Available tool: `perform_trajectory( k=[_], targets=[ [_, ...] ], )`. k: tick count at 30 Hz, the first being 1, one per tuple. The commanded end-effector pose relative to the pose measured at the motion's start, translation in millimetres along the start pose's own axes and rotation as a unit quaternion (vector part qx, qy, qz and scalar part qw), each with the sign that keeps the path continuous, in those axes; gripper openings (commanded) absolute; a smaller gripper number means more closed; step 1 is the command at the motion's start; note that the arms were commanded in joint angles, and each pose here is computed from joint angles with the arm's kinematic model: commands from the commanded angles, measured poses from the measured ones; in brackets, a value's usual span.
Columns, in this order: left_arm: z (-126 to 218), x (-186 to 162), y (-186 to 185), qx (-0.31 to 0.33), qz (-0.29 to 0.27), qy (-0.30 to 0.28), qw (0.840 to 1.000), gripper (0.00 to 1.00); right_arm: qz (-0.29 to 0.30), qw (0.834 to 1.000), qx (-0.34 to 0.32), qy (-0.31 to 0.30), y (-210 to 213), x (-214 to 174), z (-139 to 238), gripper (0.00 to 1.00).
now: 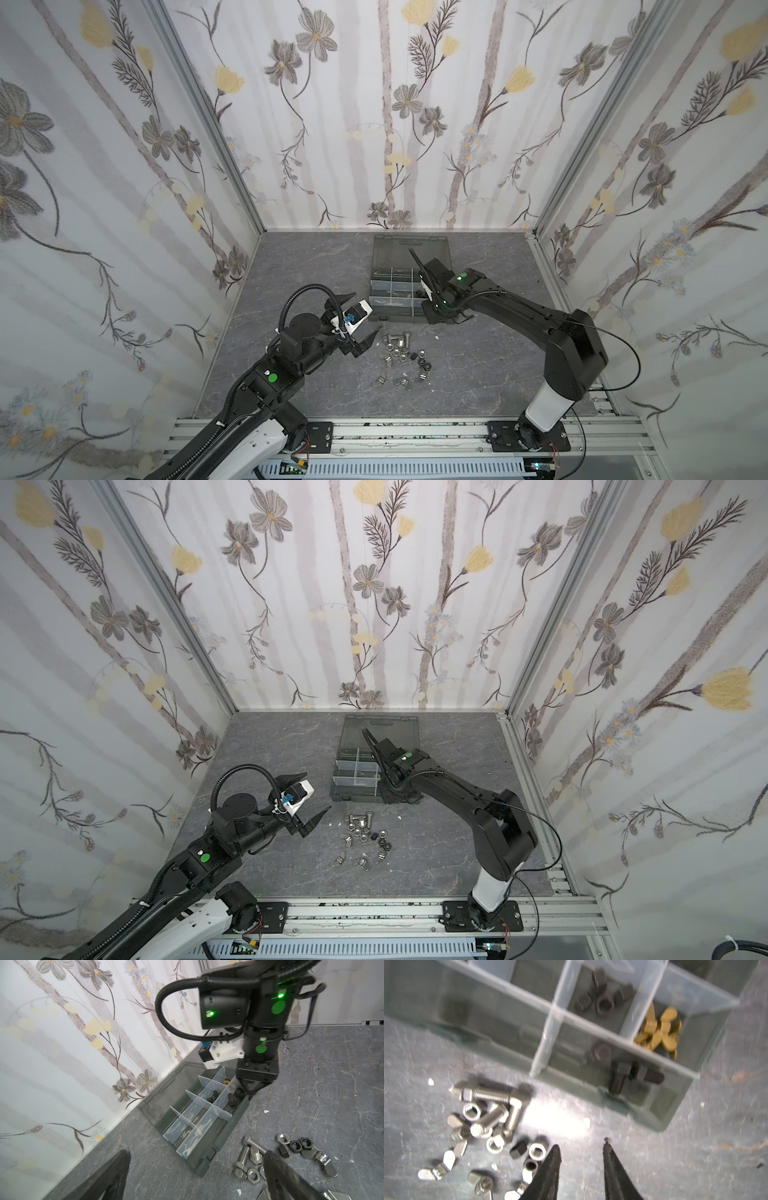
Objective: Sort the screws and nuts into containers
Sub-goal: 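Move the open right gripper back over the pile and grasp a black hex nut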
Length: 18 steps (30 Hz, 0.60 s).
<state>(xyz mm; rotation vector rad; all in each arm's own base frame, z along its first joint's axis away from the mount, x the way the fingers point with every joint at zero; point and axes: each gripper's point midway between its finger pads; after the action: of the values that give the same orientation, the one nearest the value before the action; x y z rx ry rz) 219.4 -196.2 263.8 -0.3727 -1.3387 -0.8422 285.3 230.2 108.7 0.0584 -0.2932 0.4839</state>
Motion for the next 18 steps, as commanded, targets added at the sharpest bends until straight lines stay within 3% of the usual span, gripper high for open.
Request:
perform_trajectory(
  k=[1,6,10,18],
  targets=[
    [0,8,4,0.009,-0.011,-0.017,1.0,1.0,-0.071,0.997,0.033,0.002,15,-27,3,0.35],
    [-2,10,4,0.009,-0.015,-0.016,1.0,1.0,-0.093,0.993,0.073,0.002,40,-52,0,0.39],
    [-4,9,2,0.005,-0.014,-0.015,1.0,1.0,-0.048,0.994,0.097,0.023,69,-74,-14,0.4],
    [-6,8,1,0.002,-0.015,-0.007,1.0,1.0,-0.014,0.995,0.084,0.06,76,-94,-34,0.42]
  ],
)
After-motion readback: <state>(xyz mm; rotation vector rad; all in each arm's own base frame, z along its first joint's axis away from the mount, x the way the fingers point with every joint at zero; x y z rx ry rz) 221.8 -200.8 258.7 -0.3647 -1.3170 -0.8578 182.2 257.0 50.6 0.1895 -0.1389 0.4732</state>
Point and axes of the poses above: each gripper's point midway between its finger pads, its own z axis back along the fingers, its own y axis along the line the jaws close on, x = y × z, and after that the axes turned 8 degrees about z, right-handed
